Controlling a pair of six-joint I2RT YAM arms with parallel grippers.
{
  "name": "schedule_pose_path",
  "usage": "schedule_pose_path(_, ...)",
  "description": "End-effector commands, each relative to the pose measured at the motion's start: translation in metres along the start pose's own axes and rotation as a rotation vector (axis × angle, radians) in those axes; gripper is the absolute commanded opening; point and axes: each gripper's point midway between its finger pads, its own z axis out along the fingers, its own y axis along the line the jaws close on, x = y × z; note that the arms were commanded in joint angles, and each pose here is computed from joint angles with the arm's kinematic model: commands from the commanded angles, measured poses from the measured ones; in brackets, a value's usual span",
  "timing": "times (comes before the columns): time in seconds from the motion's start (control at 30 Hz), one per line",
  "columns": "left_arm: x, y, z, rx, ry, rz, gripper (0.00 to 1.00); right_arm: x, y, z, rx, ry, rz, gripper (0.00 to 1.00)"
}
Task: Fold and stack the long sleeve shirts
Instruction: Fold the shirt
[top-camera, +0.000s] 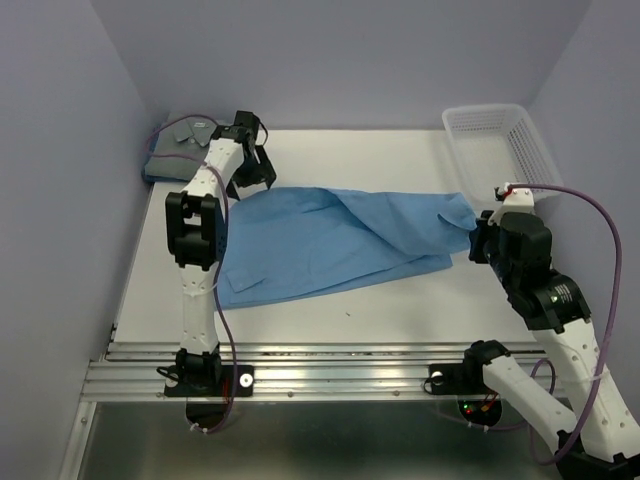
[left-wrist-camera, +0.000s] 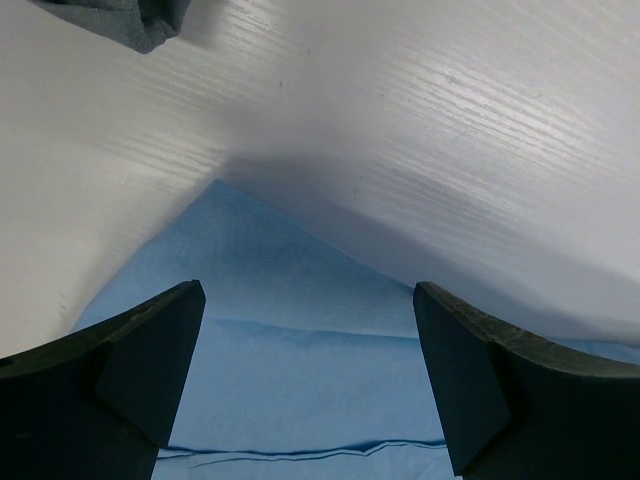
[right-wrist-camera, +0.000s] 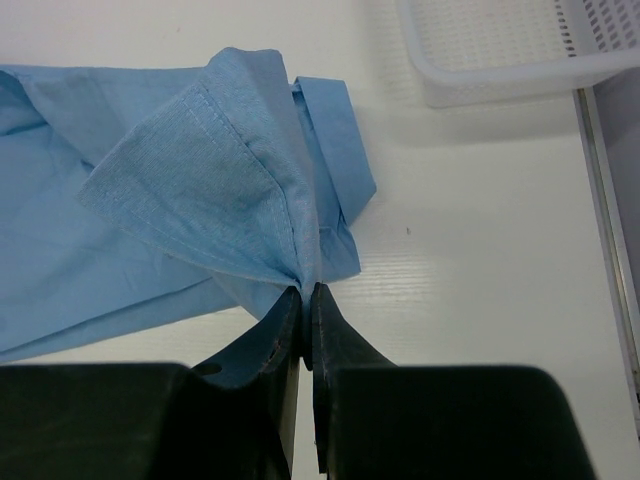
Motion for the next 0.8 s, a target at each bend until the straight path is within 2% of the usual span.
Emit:
schedule_pose_path(0.0,-0.014,0.003,-0.014,0.059,0.000,-0.081,0.99,-0.012,-0.002,-0.008,0.002,-0.050,0.030,0.01)
schedule_pose_path(0.07,-0.019,0.009,-0.010,0.076,0.017,-0.147,0.99,-0.013,-0.002,-0.010,0.003,-0.058,0.036,0.01)
schedule_pose_path(0.2,-0.014,0.012,-0.002,0.068,0.054,-0.174,0.99,-0.014,-0.003,-0.011,0.003,-0.063,0.029,0.01)
schedule_pose_path(0.4,0.010,0.028,0.018,-0.015,0.116,-0.160,0.99,-0.016,0.000,-0.013,-0.022,-0.083,0.013,0.01)
schedule_pose_path(0.77,0.035,0.012,0.033,-0.006,0.190,-0.090,0.98,-0.020,-0.001,-0.021,-0.041,-0.117,-0.004,0.01)
